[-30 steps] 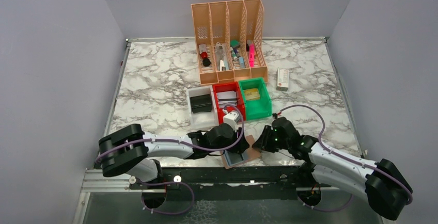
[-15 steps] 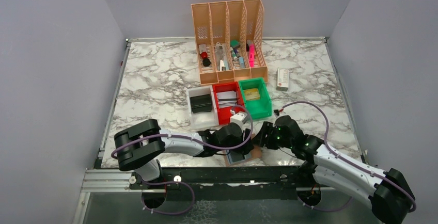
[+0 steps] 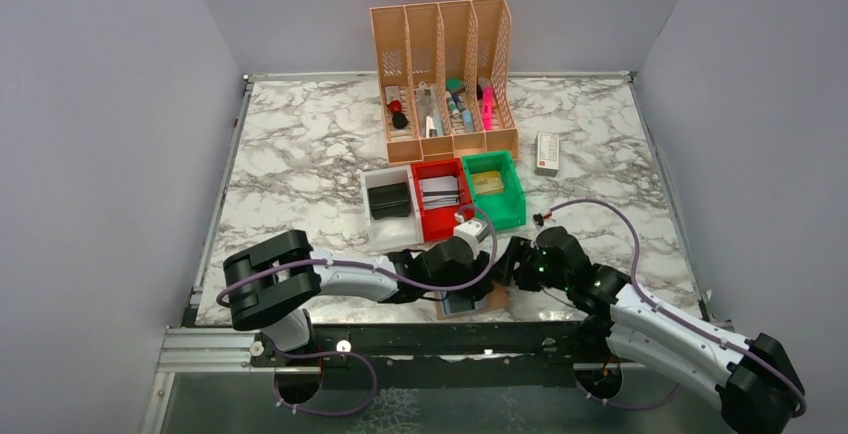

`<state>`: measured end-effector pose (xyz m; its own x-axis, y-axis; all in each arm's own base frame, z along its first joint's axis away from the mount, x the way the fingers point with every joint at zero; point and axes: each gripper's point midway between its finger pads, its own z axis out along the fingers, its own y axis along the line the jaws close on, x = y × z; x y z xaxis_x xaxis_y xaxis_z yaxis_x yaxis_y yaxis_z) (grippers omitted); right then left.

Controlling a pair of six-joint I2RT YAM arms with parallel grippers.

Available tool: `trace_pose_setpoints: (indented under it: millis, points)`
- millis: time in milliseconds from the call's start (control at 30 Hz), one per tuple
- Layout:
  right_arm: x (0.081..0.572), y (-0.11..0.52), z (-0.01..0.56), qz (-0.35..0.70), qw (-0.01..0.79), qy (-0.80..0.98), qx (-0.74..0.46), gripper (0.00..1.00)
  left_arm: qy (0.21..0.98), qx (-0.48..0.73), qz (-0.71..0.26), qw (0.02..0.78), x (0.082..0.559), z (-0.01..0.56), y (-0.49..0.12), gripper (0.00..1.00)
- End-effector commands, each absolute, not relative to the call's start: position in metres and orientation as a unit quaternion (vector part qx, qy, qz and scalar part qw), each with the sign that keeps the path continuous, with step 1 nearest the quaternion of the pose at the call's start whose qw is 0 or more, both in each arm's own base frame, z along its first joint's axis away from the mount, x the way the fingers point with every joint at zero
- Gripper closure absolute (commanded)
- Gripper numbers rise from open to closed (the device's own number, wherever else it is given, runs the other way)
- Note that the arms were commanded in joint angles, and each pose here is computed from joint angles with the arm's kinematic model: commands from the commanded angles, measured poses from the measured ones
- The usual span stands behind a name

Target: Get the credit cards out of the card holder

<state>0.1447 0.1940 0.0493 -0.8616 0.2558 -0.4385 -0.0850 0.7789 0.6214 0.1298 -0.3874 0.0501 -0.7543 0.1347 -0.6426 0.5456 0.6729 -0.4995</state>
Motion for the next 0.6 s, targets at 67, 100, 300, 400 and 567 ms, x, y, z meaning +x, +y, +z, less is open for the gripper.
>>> trace_pose_setpoints:
  millis: [67, 100, 300, 400, 567]
  points:
    - [0.143, 0.202, 0.056, 0.336, 0.245, 0.909, 0.034, 0.36, 0.816, 0.253, -0.433, 0.286, 0.118, 0.089, -0.424, 0.58]
    - [0.145, 0.202, 0.058, 0.335, 0.249, 0.908, 0.033, 0.36, 0.815, 0.258, -0.436, 0.283, 0.116, 0.089, -0.424, 0.58]
    - [0.147, 0.212, 0.065, 0.350, 0.244, 0.904, 0.018, 0.33, 0.808, 0.283, -0.447, 0.259, 0.103, 0.084, -0.425, 0.48]
    - [0.144, 0.216, 0.063, 0.359, 0.235, 0.903, 0.009, 0.33, 0.805, 0.292, -0.451, 0.253, 0.098, 0.082, -0.426, 0.45]
    - [0.140, 0.218, 0.052, 0.353, 0.214, 0.911, 0.000, 0.34, 0.798, 0.302, -0.458, 0.249, 0.094, 0.083, -0.429, 0.45]
